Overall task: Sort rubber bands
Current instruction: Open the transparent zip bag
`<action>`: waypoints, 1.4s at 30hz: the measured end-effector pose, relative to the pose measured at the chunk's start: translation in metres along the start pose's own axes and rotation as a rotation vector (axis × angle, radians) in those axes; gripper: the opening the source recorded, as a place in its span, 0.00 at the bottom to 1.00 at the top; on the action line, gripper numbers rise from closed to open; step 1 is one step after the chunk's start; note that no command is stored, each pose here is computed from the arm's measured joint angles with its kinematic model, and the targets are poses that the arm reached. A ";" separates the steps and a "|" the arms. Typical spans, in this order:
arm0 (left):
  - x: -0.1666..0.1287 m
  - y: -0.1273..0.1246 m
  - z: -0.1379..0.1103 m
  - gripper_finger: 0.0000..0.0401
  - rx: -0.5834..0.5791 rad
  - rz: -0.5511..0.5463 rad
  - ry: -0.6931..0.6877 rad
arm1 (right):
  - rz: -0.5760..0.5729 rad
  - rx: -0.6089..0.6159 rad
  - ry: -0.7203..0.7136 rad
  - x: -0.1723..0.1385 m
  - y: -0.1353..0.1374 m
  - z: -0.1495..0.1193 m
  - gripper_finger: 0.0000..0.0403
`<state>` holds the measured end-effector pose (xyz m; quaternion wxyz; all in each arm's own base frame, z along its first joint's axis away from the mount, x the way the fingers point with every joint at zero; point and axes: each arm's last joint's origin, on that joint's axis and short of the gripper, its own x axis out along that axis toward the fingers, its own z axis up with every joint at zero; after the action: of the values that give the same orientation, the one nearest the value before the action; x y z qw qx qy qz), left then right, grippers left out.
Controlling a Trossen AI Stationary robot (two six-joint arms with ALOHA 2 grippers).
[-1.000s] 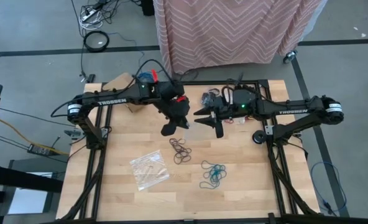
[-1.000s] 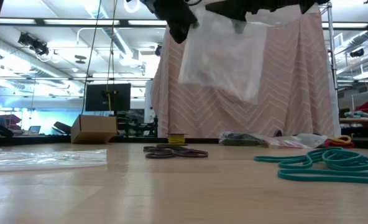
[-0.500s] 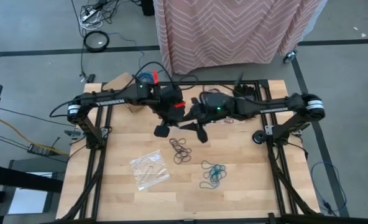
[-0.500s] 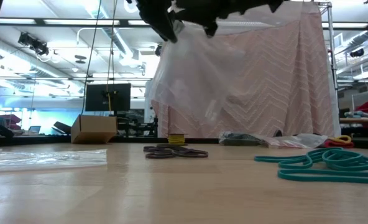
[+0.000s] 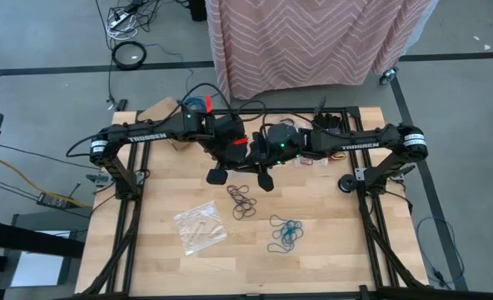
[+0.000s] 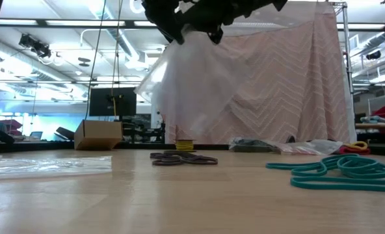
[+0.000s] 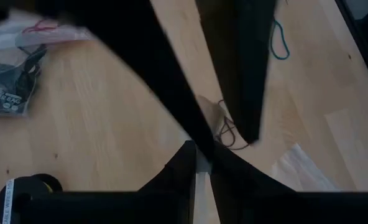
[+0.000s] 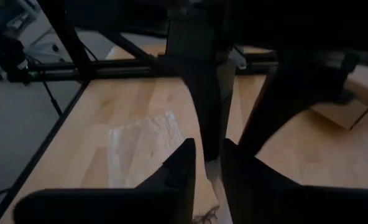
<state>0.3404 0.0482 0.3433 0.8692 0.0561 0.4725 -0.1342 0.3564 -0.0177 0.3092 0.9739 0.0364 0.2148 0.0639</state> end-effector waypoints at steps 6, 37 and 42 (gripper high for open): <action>0.000 0.000 -0.001 0.12 -0.002 -0.005 0.004 | -0.002 -0.004 0.050 -0.004 0.000 -0.004 0.08; 0.000 0.001 0.004 0.12 -0.055 -0.010 -0.049 | -0.060 0.090 0.073 -0.005 -0.004 -0.006 0.00; 0.000 0.000 0.005 0.14 -0.072 -0.026 -0.056 | -0.053 0.091 0.073 -0.005 -0.004 -0.006 0.00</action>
<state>0.3439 0.0473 0.3461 0.8817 0.0150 0.4534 -0.1299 0.3494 -0.0223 0.3057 0.9642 0.0724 0.2536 0.0295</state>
